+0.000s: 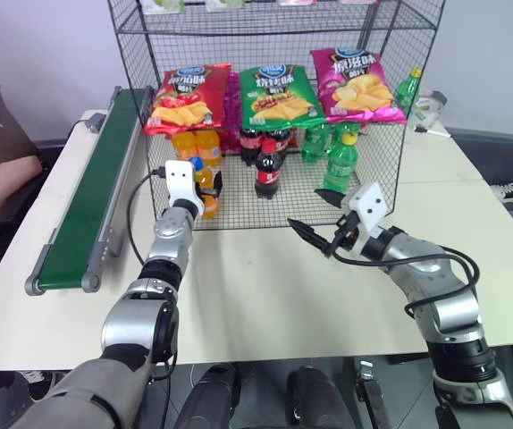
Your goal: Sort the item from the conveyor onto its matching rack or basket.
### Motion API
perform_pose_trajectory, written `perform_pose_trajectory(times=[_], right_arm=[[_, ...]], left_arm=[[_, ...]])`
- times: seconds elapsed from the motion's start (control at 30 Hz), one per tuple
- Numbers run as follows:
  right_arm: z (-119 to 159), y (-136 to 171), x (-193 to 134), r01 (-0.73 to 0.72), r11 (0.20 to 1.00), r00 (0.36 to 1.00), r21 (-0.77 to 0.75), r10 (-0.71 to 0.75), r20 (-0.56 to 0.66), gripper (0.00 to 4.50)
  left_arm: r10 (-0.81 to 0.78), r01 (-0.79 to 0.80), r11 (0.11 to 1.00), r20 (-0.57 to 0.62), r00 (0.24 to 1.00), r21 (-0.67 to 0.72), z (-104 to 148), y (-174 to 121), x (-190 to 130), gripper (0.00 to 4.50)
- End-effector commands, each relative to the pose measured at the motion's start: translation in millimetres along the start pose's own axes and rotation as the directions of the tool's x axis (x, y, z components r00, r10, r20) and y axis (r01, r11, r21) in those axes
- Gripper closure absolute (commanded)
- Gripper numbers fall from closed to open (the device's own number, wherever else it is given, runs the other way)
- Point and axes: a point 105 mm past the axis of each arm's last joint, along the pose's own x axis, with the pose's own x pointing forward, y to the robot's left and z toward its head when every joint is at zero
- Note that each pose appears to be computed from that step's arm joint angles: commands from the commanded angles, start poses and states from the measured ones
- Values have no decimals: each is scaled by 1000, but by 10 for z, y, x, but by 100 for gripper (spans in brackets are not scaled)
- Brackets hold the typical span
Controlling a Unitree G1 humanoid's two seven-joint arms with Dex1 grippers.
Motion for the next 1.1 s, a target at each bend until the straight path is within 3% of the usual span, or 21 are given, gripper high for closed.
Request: perform_pose_trajectory(times=[0.03,0.23,0.5,0.67,0.9,1.1], right_arm=[[156,8,-7,1,999,999,-45,1,48,0],[152,16,-15,0,999,999,-43,2,47,0],[170,0,-16,-2,999,999,-51,5,49,0],[173,-39,-45,0,998,999,-60,2,38,0],[60,-109,-149,-27,998,999,-60,25,-34,0],[20,-176,-190,-18,997,998,-68,14,-55,0]], left_arm=[[-6,3,1000,106,994,24,261,40,0,3],[3,-4,1000,204,979,4,457,172,-137,3],[-52,49,999,241,969,17,691,230,-409,3],[-226,223,974,78,971,52,698,320,-732,3],[-307,321,942,-138,942,97,570,544,-1165,3],[-299,321,942,-189,935,99,495,608,-1316,3]])
